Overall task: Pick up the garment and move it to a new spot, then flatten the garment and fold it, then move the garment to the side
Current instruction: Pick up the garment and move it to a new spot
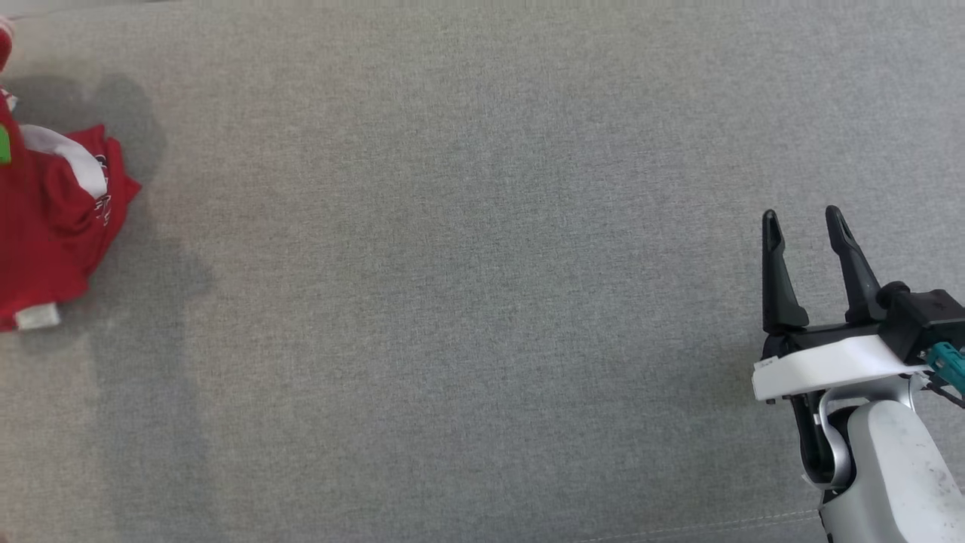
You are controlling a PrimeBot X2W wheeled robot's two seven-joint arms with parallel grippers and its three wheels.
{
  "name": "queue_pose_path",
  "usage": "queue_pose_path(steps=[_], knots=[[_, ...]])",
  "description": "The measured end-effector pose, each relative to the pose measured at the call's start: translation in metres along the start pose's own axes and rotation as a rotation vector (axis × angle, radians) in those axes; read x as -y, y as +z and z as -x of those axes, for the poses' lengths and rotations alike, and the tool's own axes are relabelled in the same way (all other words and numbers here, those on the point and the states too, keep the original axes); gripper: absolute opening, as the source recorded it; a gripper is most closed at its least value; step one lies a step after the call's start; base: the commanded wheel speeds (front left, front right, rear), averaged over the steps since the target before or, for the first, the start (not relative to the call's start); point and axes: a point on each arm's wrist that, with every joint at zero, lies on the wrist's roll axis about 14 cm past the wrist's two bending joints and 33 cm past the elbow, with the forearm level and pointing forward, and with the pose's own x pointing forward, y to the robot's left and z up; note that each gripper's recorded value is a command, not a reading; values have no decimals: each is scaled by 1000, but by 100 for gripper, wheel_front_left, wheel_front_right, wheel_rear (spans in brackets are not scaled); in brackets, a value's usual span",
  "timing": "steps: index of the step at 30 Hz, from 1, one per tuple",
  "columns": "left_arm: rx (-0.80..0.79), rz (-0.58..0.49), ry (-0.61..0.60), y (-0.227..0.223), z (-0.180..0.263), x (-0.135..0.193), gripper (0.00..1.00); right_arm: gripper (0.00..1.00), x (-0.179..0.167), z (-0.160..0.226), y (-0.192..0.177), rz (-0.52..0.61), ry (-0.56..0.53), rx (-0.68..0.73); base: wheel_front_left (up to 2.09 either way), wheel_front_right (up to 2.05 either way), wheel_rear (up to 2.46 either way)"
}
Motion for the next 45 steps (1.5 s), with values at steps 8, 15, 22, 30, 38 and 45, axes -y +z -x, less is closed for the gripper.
queue_pose_path(steps=[8,15,22,30,38,45], knots=[[302,-4,-165,125,5,65,0,100,4,16,15,-18,-32,29,0,0,0],[492,52,-415,204,24,169,0,100,29,39,26,-16,-116,46,0,0,0],[557,96,-723,233,60,290,0,100,61,69,33,-12,-228,56,0,0,0],[446,120,-967,184,98,386,0,100,81,90,38,-4,-301,60,0,0,0],[123,163,-968,48,109,394,0,100,72,83,32,-25,-272,49,0,0,0],[-158,165,-918,-64,136,379,0,100,66,79,28,-29,-253,37,0,0,0]])
